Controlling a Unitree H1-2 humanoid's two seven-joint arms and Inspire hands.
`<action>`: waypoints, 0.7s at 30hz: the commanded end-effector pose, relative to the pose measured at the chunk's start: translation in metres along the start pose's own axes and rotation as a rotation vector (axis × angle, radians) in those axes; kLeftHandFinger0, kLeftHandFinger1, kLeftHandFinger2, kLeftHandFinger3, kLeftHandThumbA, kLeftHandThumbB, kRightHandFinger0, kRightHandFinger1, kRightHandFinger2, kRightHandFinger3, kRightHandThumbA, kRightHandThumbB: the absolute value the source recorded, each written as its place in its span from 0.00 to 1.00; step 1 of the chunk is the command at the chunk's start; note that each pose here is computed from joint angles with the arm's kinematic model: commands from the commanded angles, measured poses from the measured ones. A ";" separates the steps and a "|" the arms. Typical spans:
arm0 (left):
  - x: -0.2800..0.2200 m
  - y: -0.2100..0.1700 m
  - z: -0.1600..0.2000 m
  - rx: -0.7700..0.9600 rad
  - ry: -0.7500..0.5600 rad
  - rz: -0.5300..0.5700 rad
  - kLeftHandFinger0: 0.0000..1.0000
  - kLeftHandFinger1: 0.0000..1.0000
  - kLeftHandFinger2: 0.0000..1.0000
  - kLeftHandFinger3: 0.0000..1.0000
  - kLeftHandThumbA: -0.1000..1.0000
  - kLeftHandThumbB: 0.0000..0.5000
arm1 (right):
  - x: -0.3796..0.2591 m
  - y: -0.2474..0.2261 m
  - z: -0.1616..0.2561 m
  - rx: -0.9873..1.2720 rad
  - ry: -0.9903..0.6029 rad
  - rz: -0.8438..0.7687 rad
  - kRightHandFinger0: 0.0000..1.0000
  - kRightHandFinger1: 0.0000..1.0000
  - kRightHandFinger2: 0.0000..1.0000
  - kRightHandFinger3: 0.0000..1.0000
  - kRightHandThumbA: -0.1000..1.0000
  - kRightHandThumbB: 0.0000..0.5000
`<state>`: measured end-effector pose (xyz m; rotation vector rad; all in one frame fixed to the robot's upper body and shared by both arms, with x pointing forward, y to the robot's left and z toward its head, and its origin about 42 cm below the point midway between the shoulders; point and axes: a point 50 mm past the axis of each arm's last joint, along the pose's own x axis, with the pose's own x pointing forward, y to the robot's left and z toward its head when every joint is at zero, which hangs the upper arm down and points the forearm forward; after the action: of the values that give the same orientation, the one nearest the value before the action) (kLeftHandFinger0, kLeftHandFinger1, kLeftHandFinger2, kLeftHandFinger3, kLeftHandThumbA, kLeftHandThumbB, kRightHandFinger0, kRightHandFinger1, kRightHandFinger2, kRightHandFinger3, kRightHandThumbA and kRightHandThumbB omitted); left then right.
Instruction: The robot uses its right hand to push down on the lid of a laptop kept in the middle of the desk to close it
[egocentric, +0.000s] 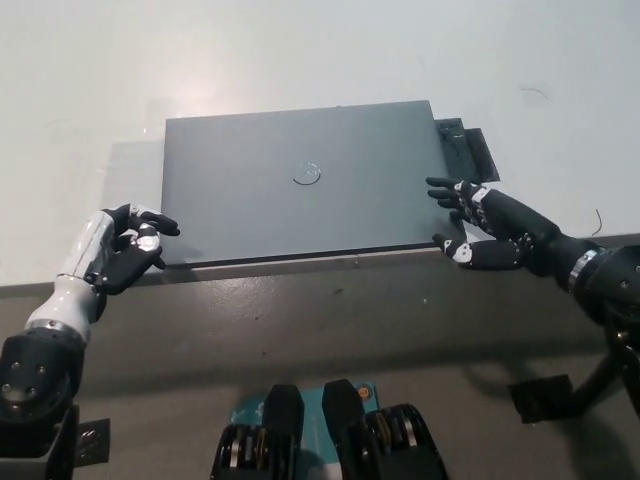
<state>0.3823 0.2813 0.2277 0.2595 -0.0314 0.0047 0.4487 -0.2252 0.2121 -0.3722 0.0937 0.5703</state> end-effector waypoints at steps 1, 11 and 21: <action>0.006 0.012 0.016 0.032 -0.037 0.004 0.05 0.29 0.50 0.53 0.07 0.31 | -0.001 0.008 -0.001 0.074 -0.021 -0.017 1.00 1.00 0.93 1.00 0.51 0.79; 0.004 0.012 0.015 0.041 -0.020 0.008 0.03 0.28 0.49 0.50 0.07 0.34 | 0.000 0.022 -0.014 0.097 -0.007 0.004 1.00 1.00 0.97 1.00 0.48 0.73; 0.003 0.011 0.011 0.046 -0.009 0.003 0.02 0.28 0.48 0.51 0.09 0.34 | -0.026 -0.010 0.047 0.103 -0.246 0.005 1.00 1.00 1.00 1.00 0.49 0.74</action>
<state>0.3822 0.2832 0.2275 0.2686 -0.0211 0.0030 0.4331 -0.2189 0.2138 -0.2643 0.0335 0.5595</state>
